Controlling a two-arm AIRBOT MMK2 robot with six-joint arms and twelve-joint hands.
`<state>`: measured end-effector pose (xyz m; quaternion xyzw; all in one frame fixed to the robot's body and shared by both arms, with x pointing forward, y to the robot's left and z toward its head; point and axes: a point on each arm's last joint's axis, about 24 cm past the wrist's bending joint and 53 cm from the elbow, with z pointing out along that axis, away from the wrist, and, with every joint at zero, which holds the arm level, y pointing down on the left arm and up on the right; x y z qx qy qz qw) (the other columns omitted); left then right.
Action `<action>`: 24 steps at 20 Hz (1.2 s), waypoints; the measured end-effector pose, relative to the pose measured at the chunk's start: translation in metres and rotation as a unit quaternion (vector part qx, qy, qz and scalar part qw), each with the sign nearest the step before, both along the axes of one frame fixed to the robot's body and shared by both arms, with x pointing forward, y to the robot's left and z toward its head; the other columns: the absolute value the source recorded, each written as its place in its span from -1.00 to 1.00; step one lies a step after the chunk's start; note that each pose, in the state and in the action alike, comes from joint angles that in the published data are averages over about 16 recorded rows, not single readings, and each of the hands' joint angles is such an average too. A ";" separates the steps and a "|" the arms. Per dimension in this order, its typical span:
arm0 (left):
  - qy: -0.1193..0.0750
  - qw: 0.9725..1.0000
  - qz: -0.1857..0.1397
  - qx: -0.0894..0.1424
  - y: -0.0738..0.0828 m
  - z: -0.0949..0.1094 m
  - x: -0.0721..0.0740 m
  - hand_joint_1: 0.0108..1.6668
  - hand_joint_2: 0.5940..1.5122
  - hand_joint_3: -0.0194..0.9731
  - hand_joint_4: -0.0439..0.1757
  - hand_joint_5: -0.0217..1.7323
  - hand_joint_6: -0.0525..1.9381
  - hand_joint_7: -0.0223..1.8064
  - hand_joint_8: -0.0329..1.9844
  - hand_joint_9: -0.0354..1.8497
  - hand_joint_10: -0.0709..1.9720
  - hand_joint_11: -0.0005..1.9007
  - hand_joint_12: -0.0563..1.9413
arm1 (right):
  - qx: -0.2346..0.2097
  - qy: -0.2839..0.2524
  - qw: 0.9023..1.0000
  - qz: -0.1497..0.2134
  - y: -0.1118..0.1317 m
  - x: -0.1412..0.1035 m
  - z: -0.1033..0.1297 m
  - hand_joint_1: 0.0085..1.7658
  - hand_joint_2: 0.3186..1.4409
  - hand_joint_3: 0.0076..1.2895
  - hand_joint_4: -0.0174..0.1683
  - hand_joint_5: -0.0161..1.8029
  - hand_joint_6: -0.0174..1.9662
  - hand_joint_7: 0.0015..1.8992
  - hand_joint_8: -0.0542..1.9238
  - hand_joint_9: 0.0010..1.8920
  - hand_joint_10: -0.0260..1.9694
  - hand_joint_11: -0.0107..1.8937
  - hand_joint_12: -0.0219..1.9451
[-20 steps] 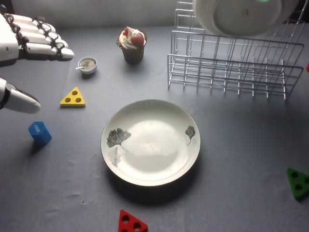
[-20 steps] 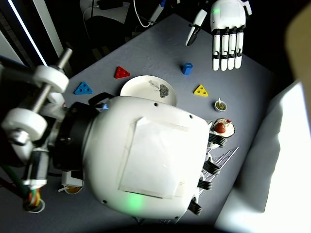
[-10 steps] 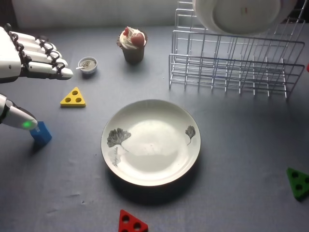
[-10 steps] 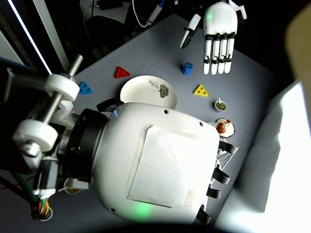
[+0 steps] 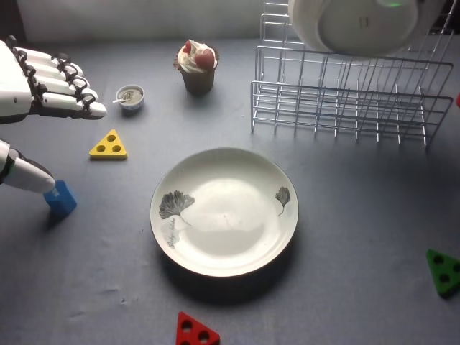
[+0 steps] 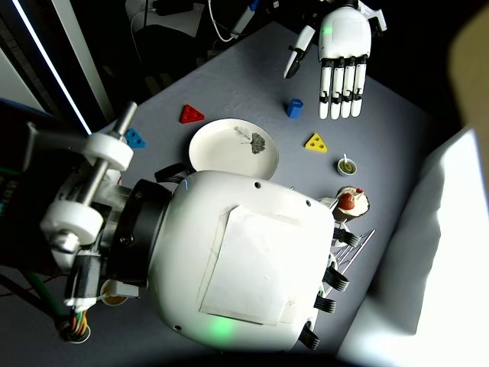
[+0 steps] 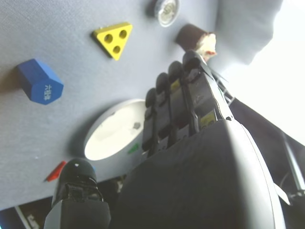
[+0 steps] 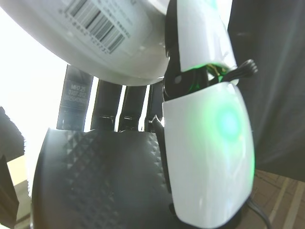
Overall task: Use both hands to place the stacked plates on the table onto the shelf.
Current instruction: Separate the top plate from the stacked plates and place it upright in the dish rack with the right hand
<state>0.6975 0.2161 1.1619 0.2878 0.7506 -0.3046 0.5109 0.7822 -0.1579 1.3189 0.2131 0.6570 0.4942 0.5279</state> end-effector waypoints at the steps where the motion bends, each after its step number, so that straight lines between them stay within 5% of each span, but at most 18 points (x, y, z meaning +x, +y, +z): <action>1: 0.000 1.000 0.000 0.002 0.000 -0.001 0.000 -0.99 0.09 -0.95 -0.58 -0.78 -0.94 -0.74 -0.96 -0.73 -0.92 -0.79 -0.93 | 0.000 0.001 1.000 -0.001 0.000 0.000 -0.001 0.65 0.10 -0.99 -0.91 -0.04 0.02 0.11 -0.29 0.18 -0.21 0.04 0.42; 24: 0.001 1.000 -0.007 0.019 -0.003 -0.009 -0.003 -0.99 0.10 -0.95 -0.58 -0.80 -0.94 -0.76 -0.96 -0.75 -0.92 -0.78 -0.93 | -0.007 0.028 0.999 -0.015 0.001 0.016 -0.037 0.66 0.10 -0.99 -0.91 -0.03 -0.05 0.14 -0.41 0.19 -0.25 0.06 0.40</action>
